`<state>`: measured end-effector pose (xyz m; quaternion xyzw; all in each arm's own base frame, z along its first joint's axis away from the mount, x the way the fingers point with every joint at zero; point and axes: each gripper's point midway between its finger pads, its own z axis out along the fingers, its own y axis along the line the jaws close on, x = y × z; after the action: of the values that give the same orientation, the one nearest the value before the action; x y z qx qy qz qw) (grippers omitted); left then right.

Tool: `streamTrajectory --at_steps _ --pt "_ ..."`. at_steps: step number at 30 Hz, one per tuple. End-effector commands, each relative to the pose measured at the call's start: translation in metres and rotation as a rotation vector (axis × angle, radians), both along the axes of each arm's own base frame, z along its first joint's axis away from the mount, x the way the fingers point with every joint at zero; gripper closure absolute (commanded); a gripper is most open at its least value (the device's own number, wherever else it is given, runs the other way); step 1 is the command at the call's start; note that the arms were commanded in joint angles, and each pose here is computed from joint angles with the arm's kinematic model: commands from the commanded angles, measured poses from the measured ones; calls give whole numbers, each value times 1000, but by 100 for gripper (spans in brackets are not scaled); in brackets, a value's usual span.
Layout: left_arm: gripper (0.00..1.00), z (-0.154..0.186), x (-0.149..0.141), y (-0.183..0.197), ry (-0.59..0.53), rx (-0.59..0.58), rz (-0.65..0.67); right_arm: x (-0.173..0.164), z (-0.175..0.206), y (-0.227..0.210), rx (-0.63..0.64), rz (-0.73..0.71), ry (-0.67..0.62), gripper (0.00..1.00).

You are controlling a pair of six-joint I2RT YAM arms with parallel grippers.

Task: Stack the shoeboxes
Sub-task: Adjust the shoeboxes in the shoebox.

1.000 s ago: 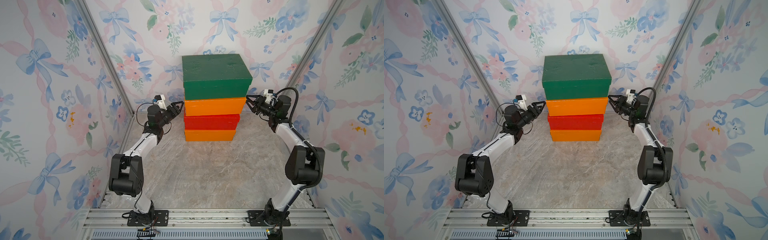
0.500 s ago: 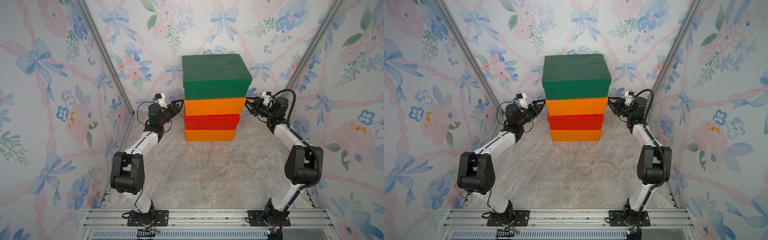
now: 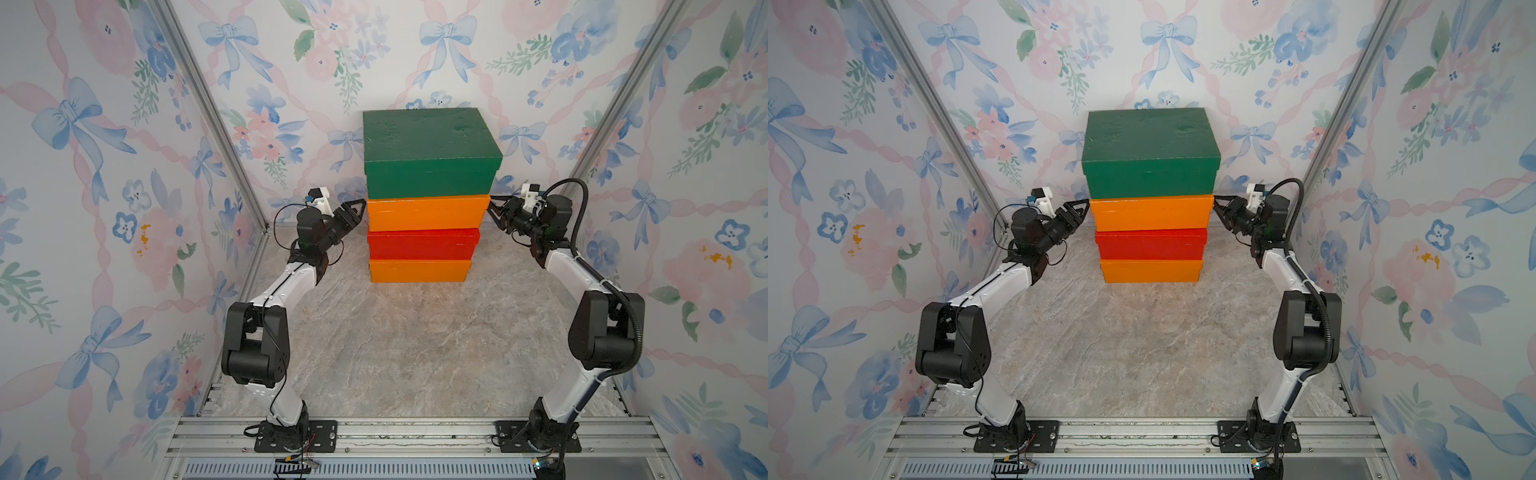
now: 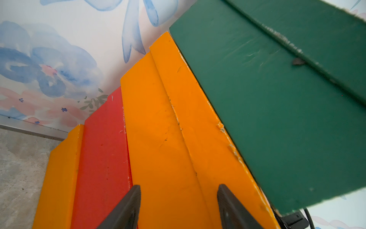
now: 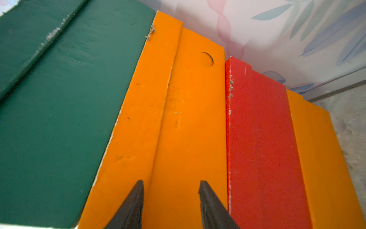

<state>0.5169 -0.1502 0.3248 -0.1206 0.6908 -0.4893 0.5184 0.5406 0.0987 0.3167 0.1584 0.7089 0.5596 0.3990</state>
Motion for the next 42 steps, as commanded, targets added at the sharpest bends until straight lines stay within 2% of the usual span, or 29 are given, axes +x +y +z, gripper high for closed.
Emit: streamTrajectory --at_steps 1,12,42 --pt "36 6 -5 -17 -33 10 -69 -24 2 41 -24 127 -11 54" --pt "36 9 -10 -18 -41 13 -75 -36 7 56 -73 153 -26 54" --pt "38 20 -36 -21 -72 27 -73 -52 17 52 -88 141 -48 54"
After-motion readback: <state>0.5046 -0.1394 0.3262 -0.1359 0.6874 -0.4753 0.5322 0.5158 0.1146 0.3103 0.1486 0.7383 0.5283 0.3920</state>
